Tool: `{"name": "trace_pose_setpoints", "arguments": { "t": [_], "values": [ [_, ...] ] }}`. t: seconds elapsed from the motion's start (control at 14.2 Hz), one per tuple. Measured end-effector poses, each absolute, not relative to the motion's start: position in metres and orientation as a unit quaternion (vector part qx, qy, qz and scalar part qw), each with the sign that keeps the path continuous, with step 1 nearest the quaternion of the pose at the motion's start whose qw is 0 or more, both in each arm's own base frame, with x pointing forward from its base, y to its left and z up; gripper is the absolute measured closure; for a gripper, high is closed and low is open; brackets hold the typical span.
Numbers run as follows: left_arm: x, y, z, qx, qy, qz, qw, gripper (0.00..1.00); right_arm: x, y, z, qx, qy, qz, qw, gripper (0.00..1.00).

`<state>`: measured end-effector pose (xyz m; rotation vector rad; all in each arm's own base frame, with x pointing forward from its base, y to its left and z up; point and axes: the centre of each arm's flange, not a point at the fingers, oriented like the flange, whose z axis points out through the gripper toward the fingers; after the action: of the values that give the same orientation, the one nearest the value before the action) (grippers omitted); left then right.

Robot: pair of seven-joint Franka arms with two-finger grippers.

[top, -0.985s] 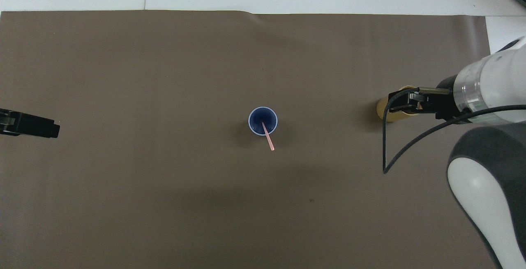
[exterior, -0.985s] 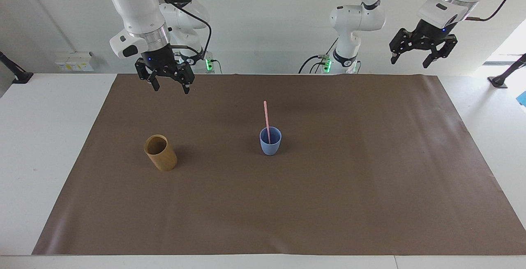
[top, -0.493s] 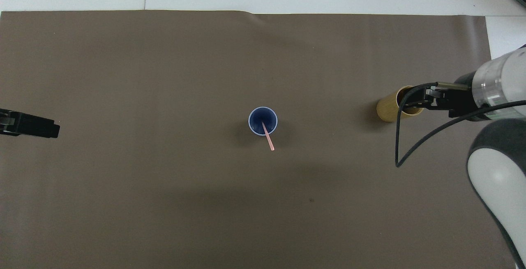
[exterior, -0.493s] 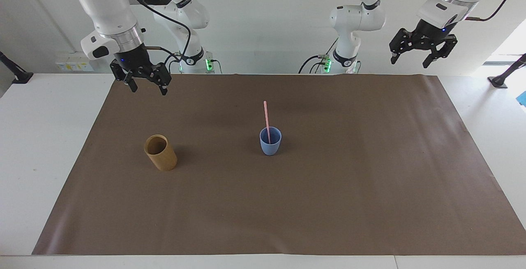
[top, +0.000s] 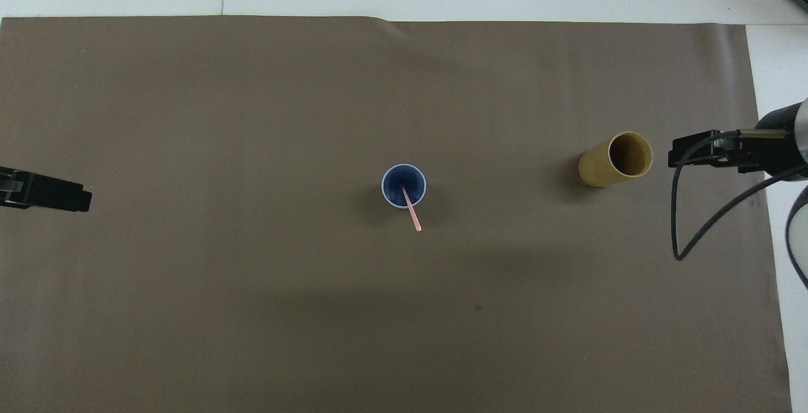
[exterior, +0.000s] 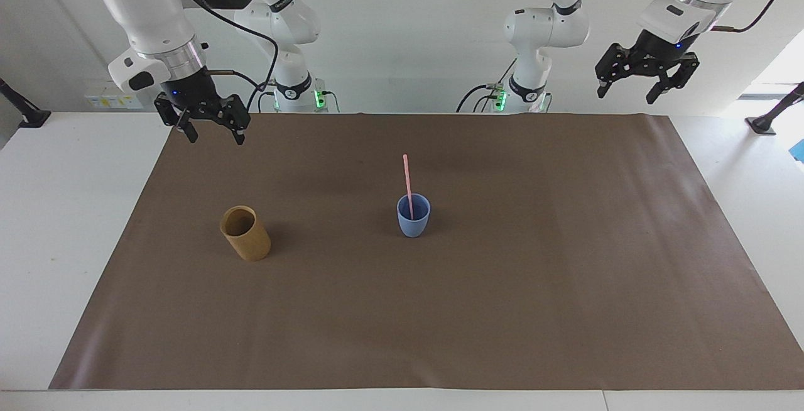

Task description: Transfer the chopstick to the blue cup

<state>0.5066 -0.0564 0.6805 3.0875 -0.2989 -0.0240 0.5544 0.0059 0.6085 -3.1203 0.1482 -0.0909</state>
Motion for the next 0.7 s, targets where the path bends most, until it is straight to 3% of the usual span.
{"name": "trace_pose_setpoints", "arguments": {
  "t": [0.7],
  "values": [
    [0.507,-0.056,0.681,0.995,-0.096,-0.008,0.020,0.00,0.548,-0.005,0.629,-0.998,0.056,-0.034,0.010,0.00]
  ]
}}
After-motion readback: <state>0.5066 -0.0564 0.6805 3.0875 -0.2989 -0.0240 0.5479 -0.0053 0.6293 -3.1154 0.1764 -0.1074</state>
